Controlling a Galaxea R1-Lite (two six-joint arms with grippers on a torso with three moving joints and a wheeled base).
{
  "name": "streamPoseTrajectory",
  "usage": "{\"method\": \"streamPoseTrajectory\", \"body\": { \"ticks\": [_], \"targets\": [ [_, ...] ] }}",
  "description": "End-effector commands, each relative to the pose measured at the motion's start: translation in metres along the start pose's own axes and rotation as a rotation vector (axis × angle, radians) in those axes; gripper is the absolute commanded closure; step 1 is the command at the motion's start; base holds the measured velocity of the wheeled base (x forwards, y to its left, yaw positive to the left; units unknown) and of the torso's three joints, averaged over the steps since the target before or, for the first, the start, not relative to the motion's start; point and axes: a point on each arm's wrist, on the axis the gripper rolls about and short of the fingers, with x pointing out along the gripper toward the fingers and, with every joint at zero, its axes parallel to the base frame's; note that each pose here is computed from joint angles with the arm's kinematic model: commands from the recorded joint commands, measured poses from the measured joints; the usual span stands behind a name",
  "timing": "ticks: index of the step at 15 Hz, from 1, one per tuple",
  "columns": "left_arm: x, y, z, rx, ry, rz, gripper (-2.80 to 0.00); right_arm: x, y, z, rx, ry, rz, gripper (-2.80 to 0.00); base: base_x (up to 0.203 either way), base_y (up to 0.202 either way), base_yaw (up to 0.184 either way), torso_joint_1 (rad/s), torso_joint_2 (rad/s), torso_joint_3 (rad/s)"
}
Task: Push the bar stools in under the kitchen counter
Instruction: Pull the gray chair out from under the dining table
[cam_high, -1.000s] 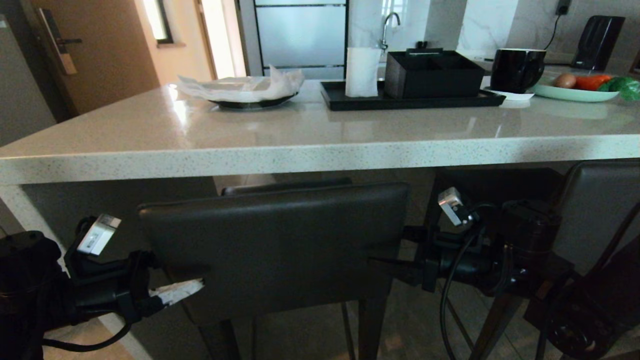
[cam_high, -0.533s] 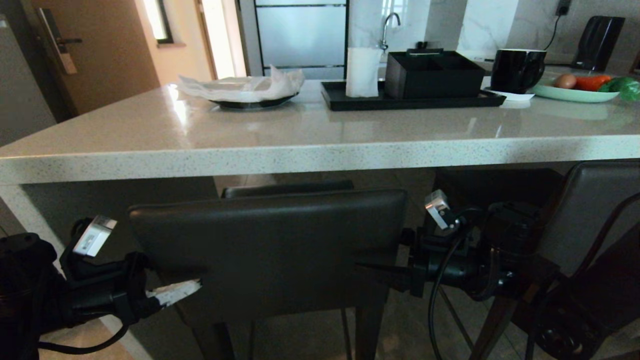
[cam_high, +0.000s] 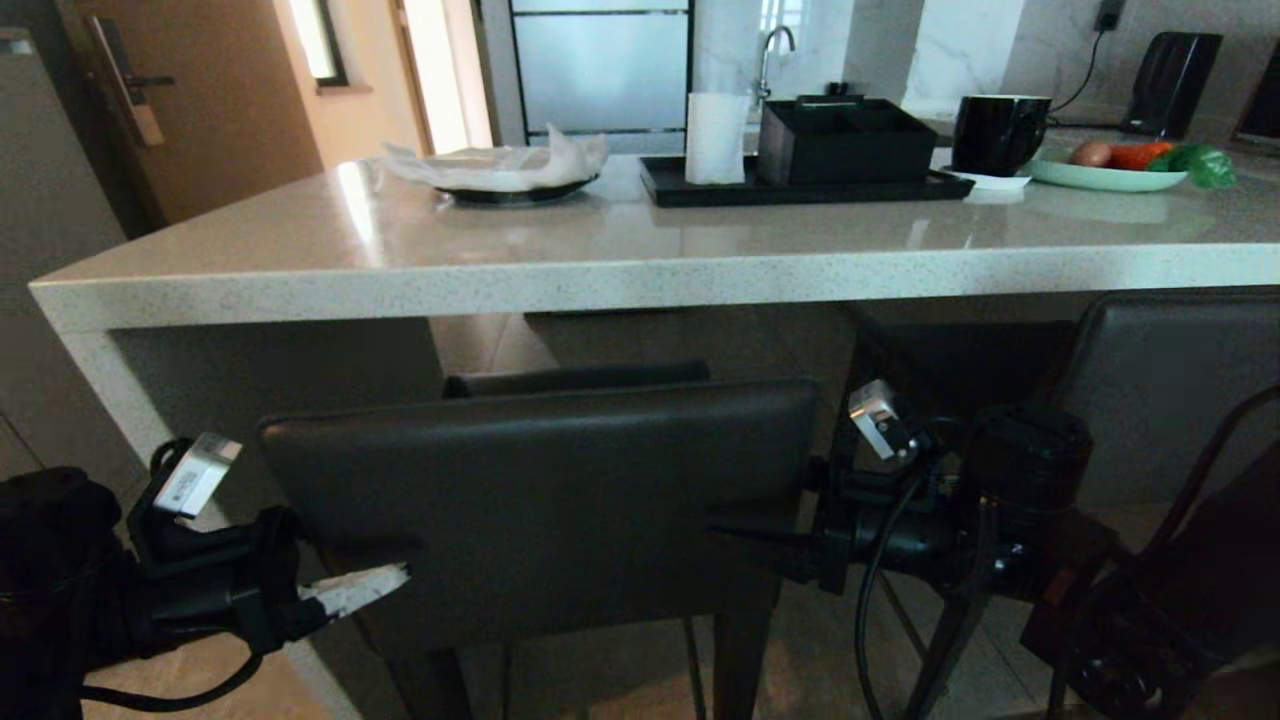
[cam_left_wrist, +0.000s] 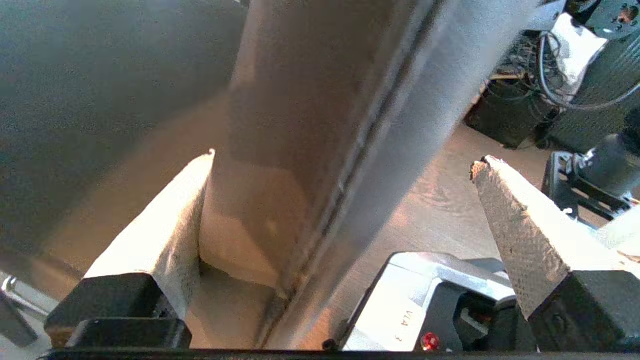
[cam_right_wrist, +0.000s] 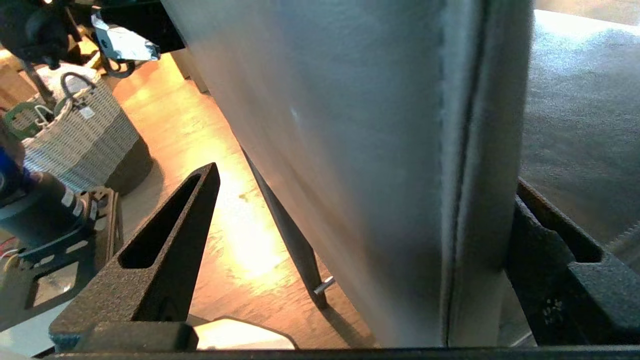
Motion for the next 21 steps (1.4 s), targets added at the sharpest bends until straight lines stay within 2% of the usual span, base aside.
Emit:
{"method": "streamPoseTrajectory", "body": {
  "ticks": [1,21],
  "targets": [
    [0.000,-0.001,0.001,0.012,-0.003,-0.006,-2.80,0.001,0.000,-0.001,-0.001,-0.002,0.004,-2.80,-0.197,0.000,-0.001,0.000,0.00,0.002],
    [-0.006,-0.020,0.001,0.005,-0.001,-0.008,-2.80,-0.011,0.010,-0.002,0.007,0.009,0.002,-2.80,-0.194,0.000,-0.002,0.001,0.00,0.002]
  ]
}}
